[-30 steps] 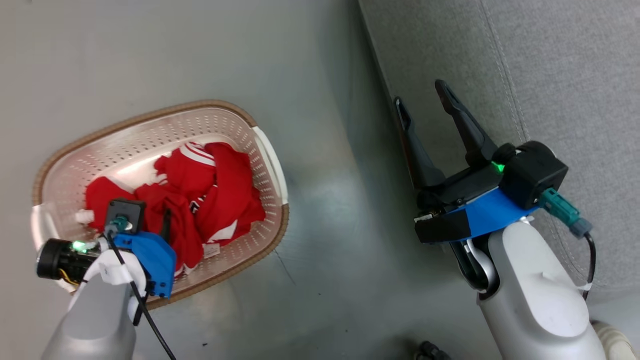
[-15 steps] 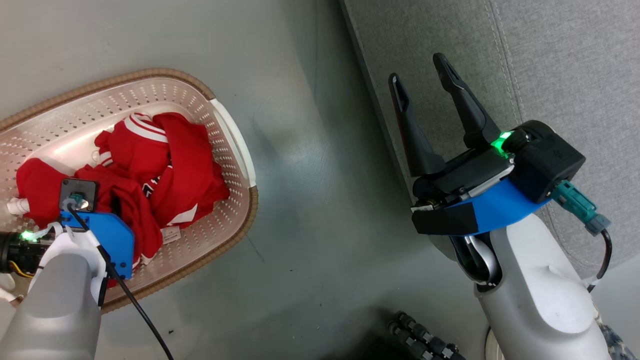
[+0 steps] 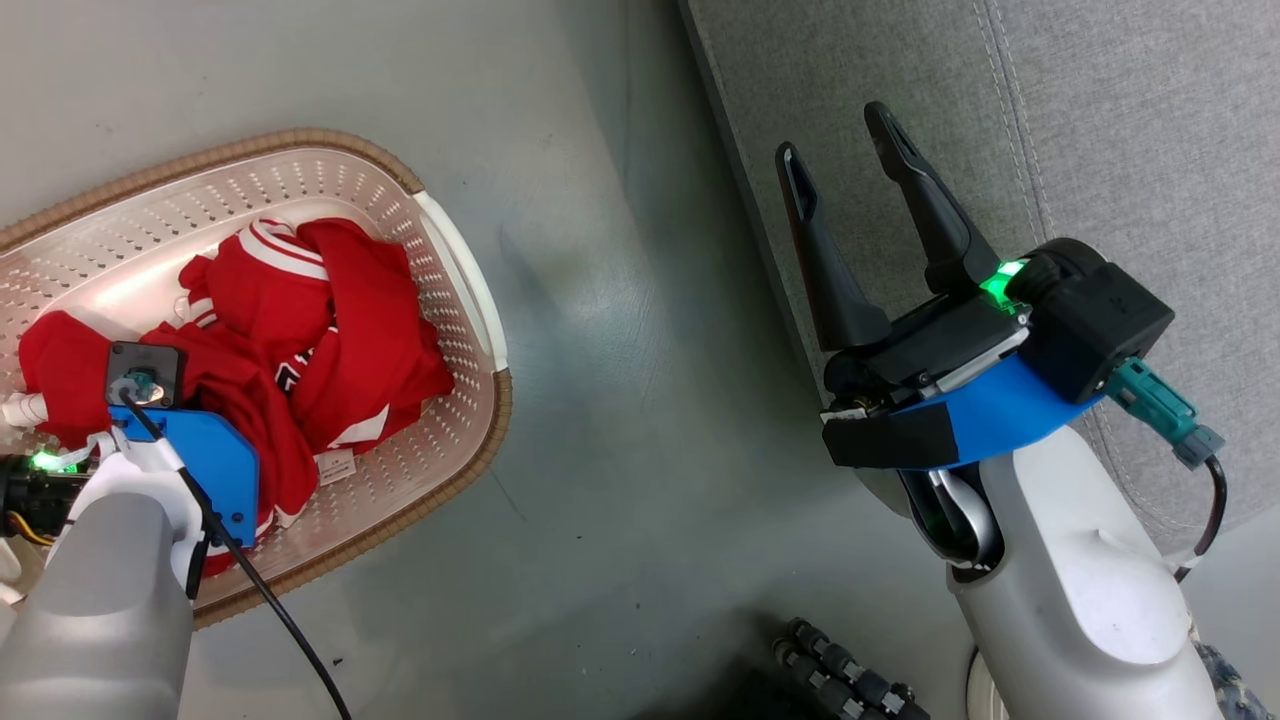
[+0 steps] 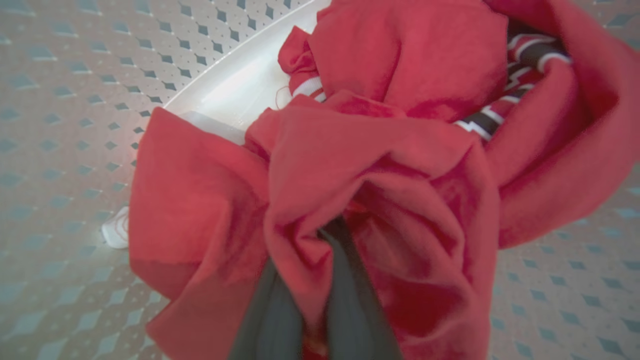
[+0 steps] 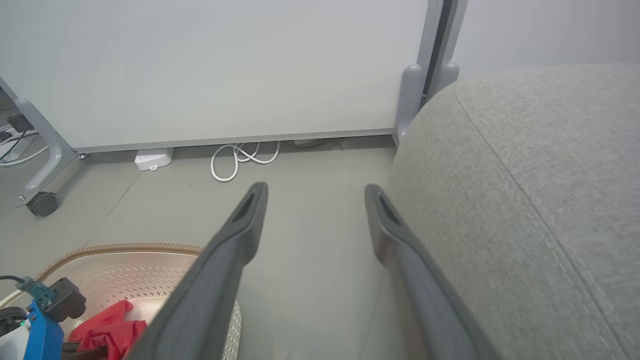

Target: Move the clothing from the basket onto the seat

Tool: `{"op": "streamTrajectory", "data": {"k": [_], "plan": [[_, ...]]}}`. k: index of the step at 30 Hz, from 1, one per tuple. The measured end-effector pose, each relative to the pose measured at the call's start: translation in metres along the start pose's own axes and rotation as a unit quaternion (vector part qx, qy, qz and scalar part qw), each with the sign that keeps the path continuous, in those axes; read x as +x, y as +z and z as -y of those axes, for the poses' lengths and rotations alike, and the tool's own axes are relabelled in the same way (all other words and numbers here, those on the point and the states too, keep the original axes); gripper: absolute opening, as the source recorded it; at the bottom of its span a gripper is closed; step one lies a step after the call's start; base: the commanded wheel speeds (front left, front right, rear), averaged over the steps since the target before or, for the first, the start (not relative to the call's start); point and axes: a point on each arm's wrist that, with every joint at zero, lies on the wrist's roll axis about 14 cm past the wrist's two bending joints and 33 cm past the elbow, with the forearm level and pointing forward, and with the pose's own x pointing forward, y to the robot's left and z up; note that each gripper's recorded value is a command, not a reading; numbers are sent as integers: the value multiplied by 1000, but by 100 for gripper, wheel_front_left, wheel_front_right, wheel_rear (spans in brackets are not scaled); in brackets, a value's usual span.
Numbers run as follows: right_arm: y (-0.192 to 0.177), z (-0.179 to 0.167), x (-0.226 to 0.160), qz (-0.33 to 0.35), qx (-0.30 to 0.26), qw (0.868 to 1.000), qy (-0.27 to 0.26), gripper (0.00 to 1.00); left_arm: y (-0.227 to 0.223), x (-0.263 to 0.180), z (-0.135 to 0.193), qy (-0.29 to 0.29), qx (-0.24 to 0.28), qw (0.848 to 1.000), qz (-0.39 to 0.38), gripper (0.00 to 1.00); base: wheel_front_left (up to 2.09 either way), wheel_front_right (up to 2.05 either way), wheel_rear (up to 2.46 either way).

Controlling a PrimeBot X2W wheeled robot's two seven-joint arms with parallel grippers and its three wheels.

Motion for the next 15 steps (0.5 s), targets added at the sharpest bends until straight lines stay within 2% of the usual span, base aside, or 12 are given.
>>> {"op": "streamTrajectory", "data": {"k": [10,15], "plan": [[3,-4,1,4,2,1000,5,100,9,-7,1,-2,-6,1000,11,0,0,0,0],[13,-7,0,13,-6,1000,9,100,29,-22,15,-13,-21,999,45,0,0,0,0]]}}
